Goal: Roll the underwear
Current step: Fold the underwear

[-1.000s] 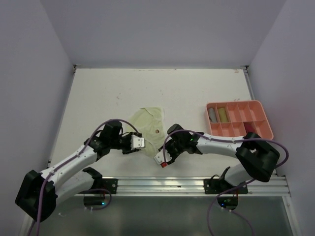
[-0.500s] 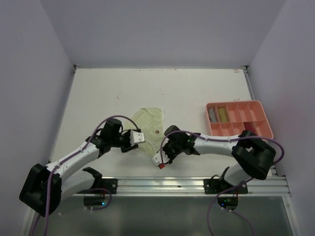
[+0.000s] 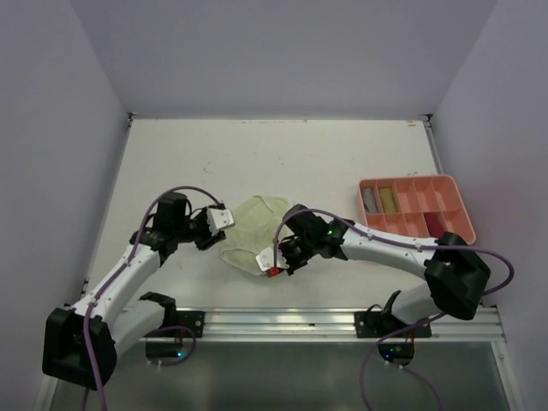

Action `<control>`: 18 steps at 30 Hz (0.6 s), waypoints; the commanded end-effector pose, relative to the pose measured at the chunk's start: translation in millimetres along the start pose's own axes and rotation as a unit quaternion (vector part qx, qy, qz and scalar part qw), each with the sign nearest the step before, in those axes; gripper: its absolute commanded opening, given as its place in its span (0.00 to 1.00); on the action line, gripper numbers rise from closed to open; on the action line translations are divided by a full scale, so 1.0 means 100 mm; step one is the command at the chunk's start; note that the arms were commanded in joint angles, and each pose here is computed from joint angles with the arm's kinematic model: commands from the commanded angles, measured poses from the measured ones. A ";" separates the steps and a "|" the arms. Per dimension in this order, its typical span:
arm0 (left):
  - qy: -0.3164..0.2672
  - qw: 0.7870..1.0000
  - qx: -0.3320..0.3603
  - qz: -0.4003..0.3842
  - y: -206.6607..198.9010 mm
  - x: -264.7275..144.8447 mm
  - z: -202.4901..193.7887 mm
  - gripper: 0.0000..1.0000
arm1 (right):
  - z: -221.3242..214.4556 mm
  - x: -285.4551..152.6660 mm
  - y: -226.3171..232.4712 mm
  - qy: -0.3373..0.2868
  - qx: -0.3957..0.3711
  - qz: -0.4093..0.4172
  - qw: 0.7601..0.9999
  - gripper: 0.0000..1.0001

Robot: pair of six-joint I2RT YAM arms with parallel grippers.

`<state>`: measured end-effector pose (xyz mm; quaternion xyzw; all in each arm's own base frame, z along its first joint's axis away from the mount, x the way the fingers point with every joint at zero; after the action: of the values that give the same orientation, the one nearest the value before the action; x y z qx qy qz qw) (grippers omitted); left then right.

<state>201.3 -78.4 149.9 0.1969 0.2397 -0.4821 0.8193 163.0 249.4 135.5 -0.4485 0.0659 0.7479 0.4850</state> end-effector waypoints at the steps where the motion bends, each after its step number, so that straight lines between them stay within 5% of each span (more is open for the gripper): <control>1: -0.011 1.000 0.015 -0.014 -0.04 -0.08 0.06 0.48 | 0.28 -0.20 0.03 -0.050 0.054 0.030 0.997 0.00; 8: -0.007 1.000 -0.003 0.003 0.05 -0.05 0.06 0.49 | 0.43 -0.32 -0.14 -0.078 0.100 0.058 0.990 0.00; 18: -0.025 0.998 -0.021 -0.057 0.28 -0.05 0.04 0.51 | 0.05 -0.51 -0.65 -0.099 0.199 0.053 0.974 0.00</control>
<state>219.8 -62.5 146.6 0.1653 0.2743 -0.4774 0.8182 209.6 252.4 184.1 -0.3042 0.1800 0.7715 0.5291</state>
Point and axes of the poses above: each gripper's point midway between its finger pads, its own x axis out along the fingers, its own y axis along the line the jaws close on, z = x × y, the point moved 9 cm from there along -x, back along the fingers, and after that the axes turned 8 degrees about -x, right-handed, at the moved point
